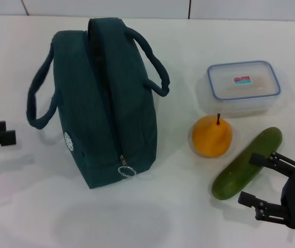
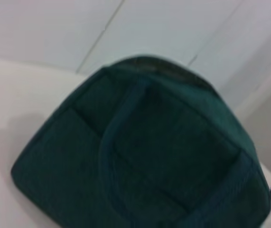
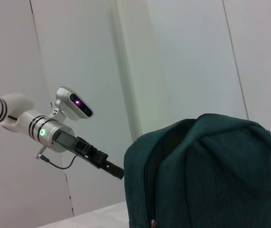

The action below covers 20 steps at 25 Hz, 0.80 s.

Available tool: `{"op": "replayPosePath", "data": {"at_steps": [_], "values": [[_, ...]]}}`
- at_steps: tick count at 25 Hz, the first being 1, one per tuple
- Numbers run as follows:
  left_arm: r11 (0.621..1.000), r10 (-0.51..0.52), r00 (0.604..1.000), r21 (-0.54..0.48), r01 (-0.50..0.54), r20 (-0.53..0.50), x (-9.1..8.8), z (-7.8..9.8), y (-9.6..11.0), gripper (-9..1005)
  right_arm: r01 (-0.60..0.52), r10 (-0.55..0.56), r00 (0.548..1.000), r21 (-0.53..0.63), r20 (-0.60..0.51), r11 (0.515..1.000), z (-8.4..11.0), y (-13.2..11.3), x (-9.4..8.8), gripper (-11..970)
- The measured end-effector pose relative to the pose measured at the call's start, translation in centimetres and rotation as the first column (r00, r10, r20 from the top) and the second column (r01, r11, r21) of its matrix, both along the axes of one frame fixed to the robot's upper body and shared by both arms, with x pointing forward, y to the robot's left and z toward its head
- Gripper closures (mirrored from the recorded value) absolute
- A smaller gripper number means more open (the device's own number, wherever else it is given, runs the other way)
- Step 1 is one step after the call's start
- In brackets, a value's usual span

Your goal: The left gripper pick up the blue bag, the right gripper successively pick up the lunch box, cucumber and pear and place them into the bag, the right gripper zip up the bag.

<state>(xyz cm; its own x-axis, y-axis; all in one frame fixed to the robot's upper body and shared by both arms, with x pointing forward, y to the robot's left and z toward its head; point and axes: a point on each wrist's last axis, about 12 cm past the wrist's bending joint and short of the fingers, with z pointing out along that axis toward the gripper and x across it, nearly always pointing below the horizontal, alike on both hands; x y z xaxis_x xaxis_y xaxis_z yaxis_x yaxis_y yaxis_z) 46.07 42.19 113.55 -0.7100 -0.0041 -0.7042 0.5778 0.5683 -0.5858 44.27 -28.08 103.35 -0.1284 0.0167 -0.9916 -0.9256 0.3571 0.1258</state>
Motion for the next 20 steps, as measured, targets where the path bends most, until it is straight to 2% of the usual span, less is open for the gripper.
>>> {"op": "replayPosePath", "data": {"at_steps": [5, 12, 16, 20], "values": [[0.998, -0.059, 0.996, 0.033, 0.061, -0.060, 0.6, 1.3, 0.1, 137, 0.000, 0.000, 1.000, 0.001, 0.000, 1.000, 0.0, 0.0, 0.0, 101], [0.998, -0.050, 0.999, -0.046, 0.049, -0.022, 2.1, 2.4, -0.8, 175, 0.000, 0.000, 1.000, 0.000, 0.000, 1.000, 0.0, 0.0, 0.0, 102], [0.997, -0.008, 0.995, -0.073, 0.000, -0.102, 3.5, 3.3, -1.0, 182, 0.001, -0.001, 1.000, 0.000, -0.001, 1.000, 0.0, 0.0, 0.0, 102], [0.995, 0.023, 0.983, -0.095, -0.041, -0.185, 5.6, 5.0, -1.6, 186, 0.002, -0.002, 1.000, -0.001, -0.001, 1.000, 0.0, 0.0, 0.0, 101]]}}
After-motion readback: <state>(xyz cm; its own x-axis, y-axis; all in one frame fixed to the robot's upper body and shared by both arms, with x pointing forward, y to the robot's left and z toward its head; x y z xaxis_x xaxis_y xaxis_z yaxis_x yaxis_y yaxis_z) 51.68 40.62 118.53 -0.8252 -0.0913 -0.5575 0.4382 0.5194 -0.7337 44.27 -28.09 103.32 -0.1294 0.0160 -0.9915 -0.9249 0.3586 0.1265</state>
